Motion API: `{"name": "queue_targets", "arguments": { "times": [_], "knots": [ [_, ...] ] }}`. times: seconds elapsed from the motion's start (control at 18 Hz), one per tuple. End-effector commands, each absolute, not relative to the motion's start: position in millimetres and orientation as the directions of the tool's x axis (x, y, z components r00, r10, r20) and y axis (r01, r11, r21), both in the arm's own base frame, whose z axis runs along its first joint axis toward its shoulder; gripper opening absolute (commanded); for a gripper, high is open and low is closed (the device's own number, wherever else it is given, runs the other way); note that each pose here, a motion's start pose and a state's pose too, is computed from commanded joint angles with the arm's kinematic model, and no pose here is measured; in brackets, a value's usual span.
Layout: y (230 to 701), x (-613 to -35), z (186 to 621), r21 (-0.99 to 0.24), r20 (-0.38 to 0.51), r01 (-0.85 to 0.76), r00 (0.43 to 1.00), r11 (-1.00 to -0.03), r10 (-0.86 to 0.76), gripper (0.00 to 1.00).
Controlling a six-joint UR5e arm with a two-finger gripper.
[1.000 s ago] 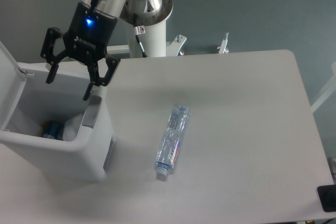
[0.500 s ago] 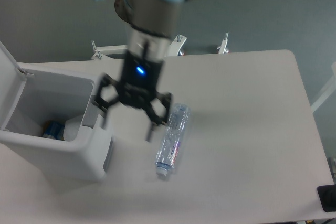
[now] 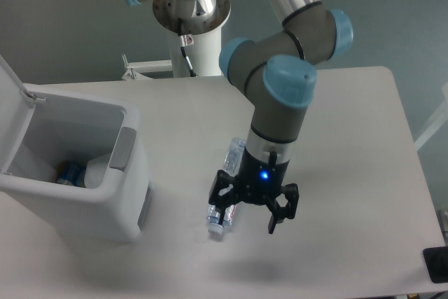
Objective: Place the trash in the trash can
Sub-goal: 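Move the open gripper over the clear water bottle and lower it, then close the gripper on the bottle's cap end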
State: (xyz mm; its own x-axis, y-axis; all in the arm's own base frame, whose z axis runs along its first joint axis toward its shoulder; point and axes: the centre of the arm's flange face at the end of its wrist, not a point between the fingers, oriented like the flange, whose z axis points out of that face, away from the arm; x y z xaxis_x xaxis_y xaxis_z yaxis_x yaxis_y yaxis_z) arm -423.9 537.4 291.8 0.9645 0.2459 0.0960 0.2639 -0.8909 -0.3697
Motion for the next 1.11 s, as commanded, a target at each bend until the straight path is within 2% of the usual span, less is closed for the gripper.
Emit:
{"name": "queue_targets", "arguments": {
  "times": [0.22, 0.5, 0.67, 0.94, 1.11],
  "knots": [
    [552.7, -413.9, 256.9, -0.287, 0.062, 0.222, 0.975, -0.932, 0.214, 1.00],
    [568.6, -392.9, 230.3, -0.215, 0.075, 0.168, 0.985, -0.962, 0.155, 1.00],
    [579.8, -381.5, 215.4, -0.142, 0.045, 0.139, 0.990, -0.980, 0.134, 1.00],
    [589.6, -373.8, 197.7, -0.115, 0.052, 0.132, 0.991, -0.985, 0.127, 0.99],
    [595.2, -365.0, 189.0, -0.067, 0.006, 0.111, 0.994, -0.992, 0.111, 0.79]
  ]
}}
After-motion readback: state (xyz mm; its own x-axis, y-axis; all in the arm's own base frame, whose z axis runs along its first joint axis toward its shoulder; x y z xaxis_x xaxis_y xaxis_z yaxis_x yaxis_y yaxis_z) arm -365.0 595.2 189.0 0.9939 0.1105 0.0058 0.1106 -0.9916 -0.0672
